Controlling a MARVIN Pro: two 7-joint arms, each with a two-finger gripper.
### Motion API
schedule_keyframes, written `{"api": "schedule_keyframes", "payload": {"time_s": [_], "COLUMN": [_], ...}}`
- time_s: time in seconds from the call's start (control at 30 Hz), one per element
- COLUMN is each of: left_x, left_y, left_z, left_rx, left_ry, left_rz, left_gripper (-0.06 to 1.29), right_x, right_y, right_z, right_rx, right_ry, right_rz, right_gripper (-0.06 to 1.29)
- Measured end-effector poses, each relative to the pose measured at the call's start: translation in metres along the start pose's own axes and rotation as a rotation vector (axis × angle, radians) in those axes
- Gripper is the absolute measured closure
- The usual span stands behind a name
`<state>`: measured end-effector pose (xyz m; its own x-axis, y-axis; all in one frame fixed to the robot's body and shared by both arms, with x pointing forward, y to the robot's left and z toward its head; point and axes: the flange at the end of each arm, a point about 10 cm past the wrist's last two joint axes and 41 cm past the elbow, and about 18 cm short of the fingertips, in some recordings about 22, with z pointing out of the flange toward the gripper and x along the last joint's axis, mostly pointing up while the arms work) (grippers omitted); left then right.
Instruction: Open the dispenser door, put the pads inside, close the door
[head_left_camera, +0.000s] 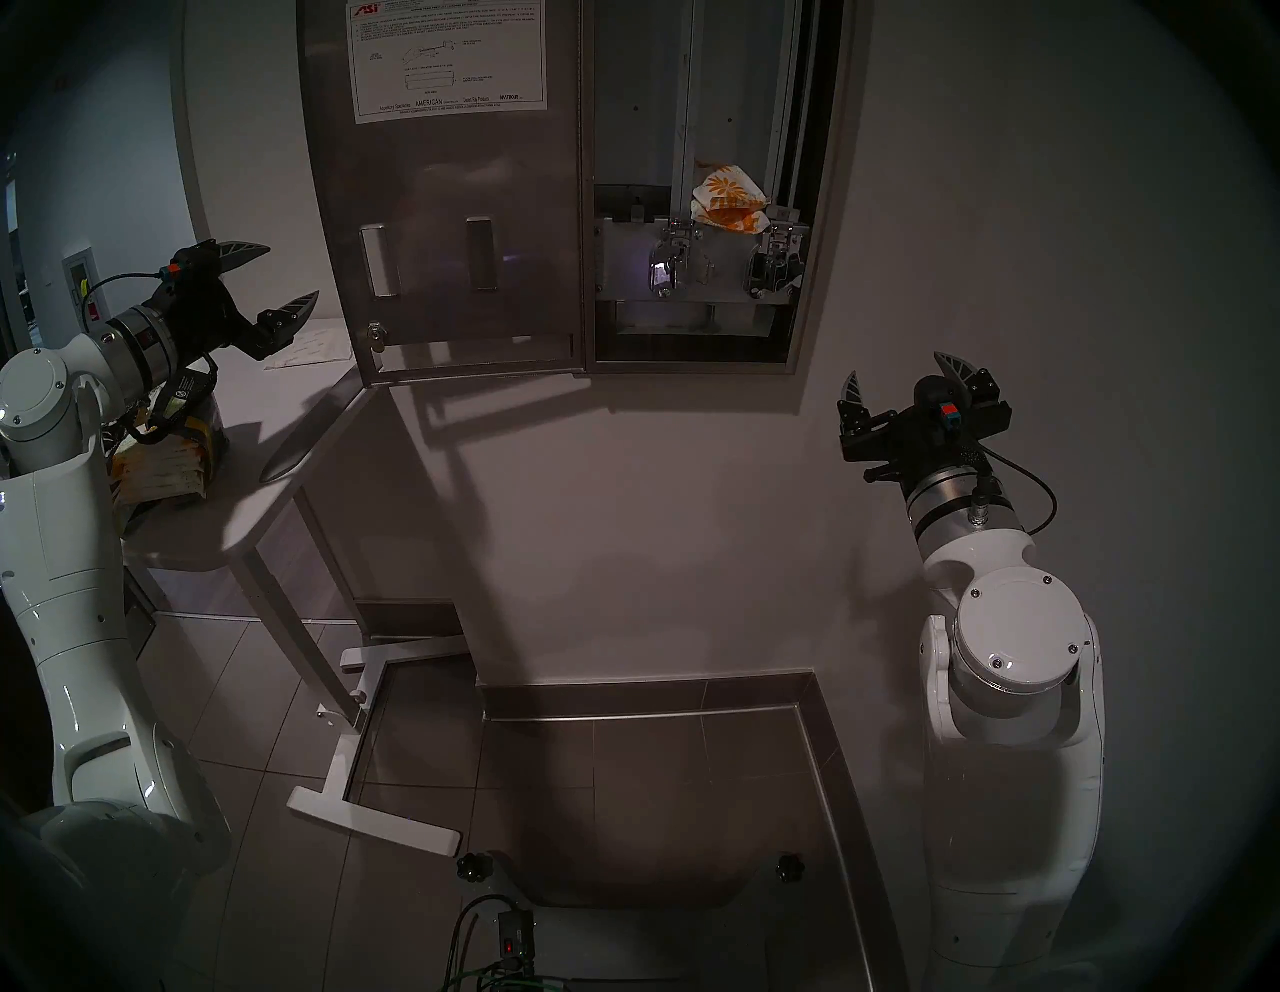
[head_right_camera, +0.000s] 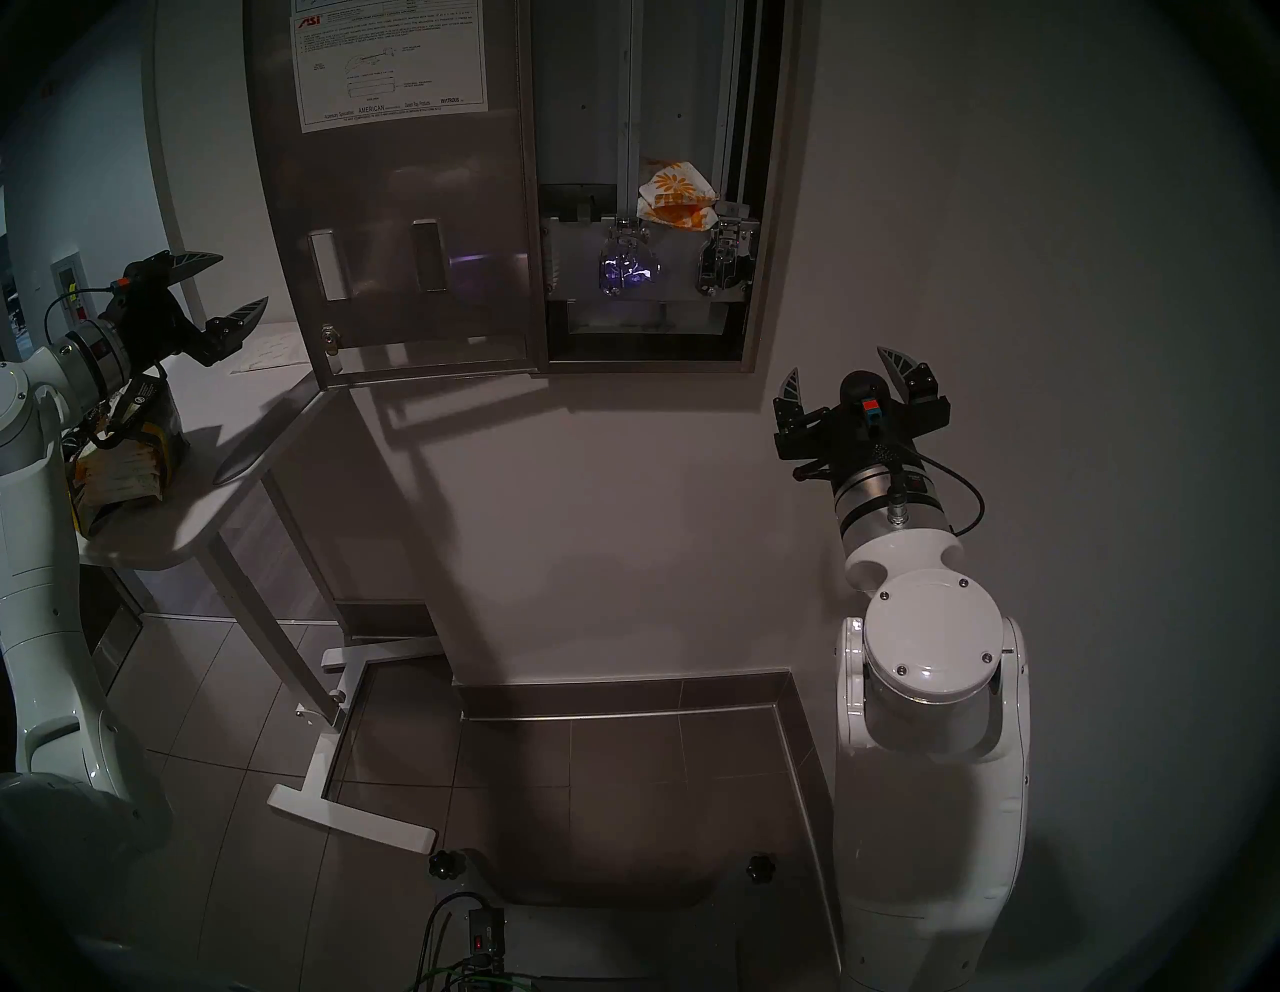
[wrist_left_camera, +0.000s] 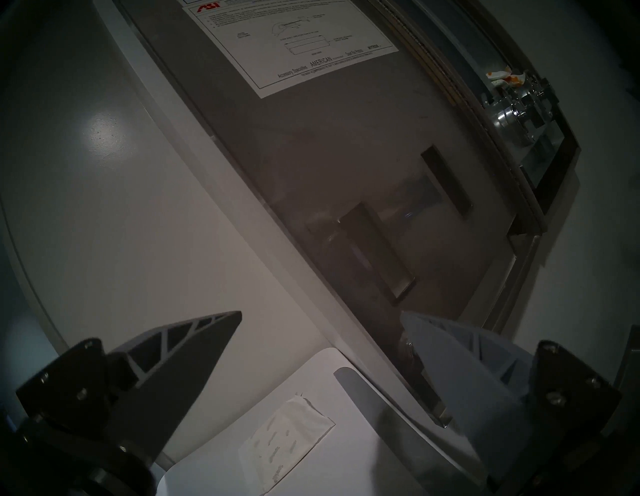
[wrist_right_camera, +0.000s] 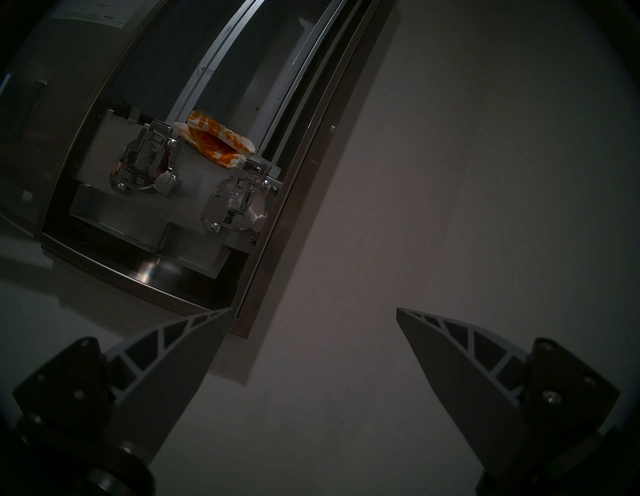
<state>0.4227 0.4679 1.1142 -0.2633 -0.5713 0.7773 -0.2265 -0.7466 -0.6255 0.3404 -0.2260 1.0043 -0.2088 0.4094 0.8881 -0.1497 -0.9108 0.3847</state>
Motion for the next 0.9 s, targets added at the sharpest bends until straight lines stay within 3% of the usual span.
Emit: {"api": "schedule_keyframes", "payload": {"time_s": [0.9], "left_x": [-0.013], "left_y": [-0.007], "left_z": [0.038], "left_rx": [-0.080], "left_ry": [0.029], "left_rz": [-0.029], "left_gripper": [-0.01], "right_x": [0.000], "right_y": [0.000], "right_z": [0.000], "right_rx": [0.000], "right_ry": [0.000], "right_rz": [0.000], "right_gripper": [0.01]}}
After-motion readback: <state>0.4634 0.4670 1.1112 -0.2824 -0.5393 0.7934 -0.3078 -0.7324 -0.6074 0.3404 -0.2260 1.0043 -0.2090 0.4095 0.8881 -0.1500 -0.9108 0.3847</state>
